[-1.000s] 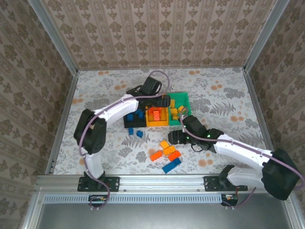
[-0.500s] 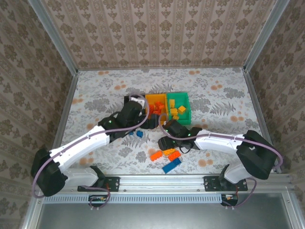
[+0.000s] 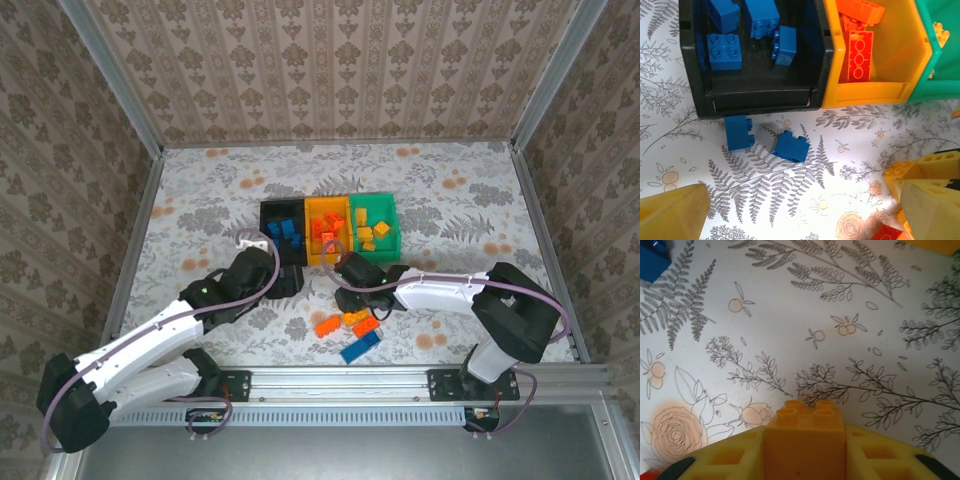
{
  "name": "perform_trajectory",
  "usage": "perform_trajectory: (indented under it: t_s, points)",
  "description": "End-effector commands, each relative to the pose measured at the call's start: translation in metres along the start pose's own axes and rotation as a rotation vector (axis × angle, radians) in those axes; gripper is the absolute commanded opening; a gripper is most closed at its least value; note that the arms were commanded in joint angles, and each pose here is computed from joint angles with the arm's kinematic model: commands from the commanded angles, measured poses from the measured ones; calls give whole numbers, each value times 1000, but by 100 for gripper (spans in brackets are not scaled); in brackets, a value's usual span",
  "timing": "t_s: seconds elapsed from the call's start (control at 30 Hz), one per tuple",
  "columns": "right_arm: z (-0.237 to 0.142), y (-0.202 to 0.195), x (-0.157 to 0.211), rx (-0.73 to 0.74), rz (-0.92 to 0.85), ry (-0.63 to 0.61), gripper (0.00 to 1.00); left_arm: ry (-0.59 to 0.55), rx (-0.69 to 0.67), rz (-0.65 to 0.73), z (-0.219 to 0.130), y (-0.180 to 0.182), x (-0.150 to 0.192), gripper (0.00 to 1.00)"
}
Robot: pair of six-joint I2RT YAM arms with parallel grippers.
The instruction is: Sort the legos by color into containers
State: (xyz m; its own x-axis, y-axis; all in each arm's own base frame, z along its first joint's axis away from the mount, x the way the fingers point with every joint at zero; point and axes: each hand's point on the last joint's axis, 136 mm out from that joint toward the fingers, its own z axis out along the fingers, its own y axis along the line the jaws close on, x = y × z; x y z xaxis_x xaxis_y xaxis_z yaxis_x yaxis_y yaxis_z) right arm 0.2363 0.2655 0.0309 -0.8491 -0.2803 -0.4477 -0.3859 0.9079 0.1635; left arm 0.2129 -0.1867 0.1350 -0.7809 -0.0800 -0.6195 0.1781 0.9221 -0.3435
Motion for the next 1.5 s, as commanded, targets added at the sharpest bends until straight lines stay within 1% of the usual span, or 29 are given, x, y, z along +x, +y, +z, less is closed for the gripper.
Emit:
perform_trajectory:
  t_s: [0.0,0.1,0.27,0.37,0.5,0.73,0.83,0.9,0.93,1.0,1.07,1.2,1.47]
  points:
    - [-12,-11,-12,65,13,-51,32,8,7,-12,1,1,3,100]
    - [-33,-19,-31,73,39,-122,31,25,35,27,3,-6,3,100]
    - [-80,-48,-83,83,154,-278,29,82,66,110,8,-17,12,100]
    - [-93,-68,-112,105,224,-329,30,122,77,159,12,-26,20,100]
    - [-82,-96,-144,149,297,-321,30,168,94,222,18,-38,32,99]
    - [-45,-125,-179,217,371,-267,32,243,135,305,27,-54,53,98]
    - [-34,-134,-185,241,401,-241,35,283,141,345,29,-57,64,97]
    - [-29,-135,-188,245,413,-229,40,305,152,366,30,-59,71,97]
    - [-29,-135,-189,241,417,-226,46,316,157,374,31,-60,75,96]
    - [-31,-133,-192,232,425,-225,63,335,174,387,32,-62,81,96]
    - [-39,-129,-196,208,428,-247,71,350,199,407,33,-67,87,95]
    - [-55,-126,-194,184,432,-277,76,379,244,465,33,-79,98,92]
    - [-70,-128,-175,188,444,-300,78,457,213,539,46,-80,123,87]
